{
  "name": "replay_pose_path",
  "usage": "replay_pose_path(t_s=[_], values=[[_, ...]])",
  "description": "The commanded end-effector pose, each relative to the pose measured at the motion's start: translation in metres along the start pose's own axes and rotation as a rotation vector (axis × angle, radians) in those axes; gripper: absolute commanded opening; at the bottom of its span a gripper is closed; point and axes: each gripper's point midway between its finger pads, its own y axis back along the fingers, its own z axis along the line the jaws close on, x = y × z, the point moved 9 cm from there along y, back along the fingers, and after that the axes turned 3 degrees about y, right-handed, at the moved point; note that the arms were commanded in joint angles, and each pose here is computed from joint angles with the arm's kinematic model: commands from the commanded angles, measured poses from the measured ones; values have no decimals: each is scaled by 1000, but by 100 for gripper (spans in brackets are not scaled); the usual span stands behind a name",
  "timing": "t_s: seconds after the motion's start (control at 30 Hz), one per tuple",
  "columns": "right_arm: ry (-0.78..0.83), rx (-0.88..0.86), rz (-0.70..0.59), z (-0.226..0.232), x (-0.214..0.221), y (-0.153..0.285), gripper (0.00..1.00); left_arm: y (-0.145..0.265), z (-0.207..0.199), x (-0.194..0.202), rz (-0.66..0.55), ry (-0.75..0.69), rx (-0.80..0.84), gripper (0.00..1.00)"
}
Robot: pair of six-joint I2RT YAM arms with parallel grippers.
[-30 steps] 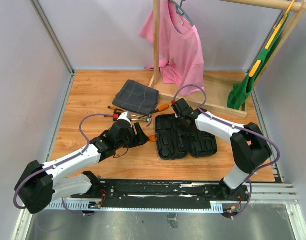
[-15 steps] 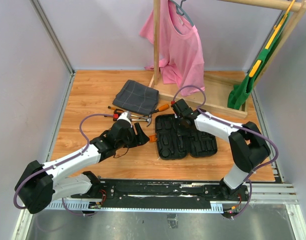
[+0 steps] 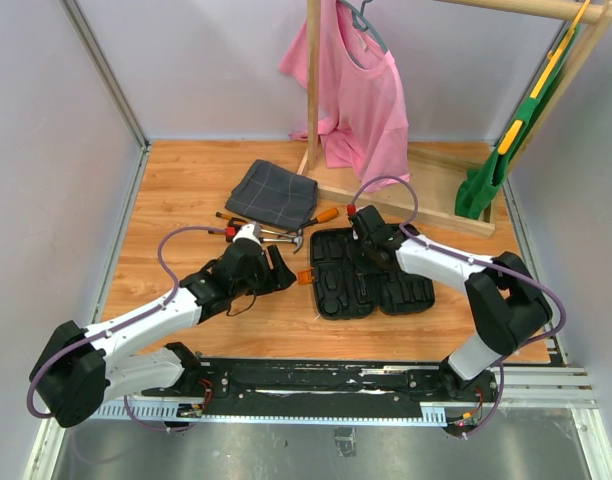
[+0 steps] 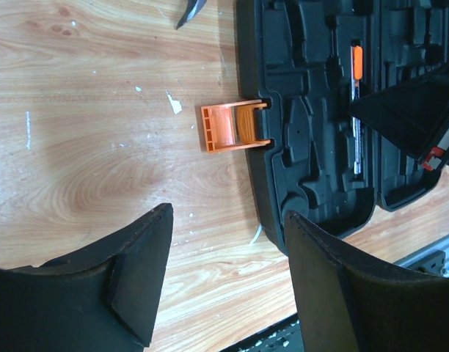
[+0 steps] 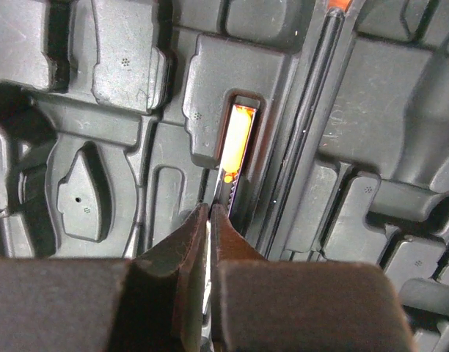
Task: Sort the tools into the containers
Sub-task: Place the utility knife in the storage box.
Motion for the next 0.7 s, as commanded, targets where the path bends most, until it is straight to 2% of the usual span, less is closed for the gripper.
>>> replay_pose_path(t_s=[0.0,0.23,0.4,0.67], values=[[-4,5,204,-13,45,-3,6,4,-8,-17,-69,-30,-20,66],[9,-94,-47,0,-12,40,22,12,-10,-35,-131,-77,-82,68],[23,-123,-203,1,-32,70,32,18,-6,-49,-183,-123,-175,71],[48,-140,-237,-6,-5,86,37,9,14,-63,-224,-216,-407,75]])
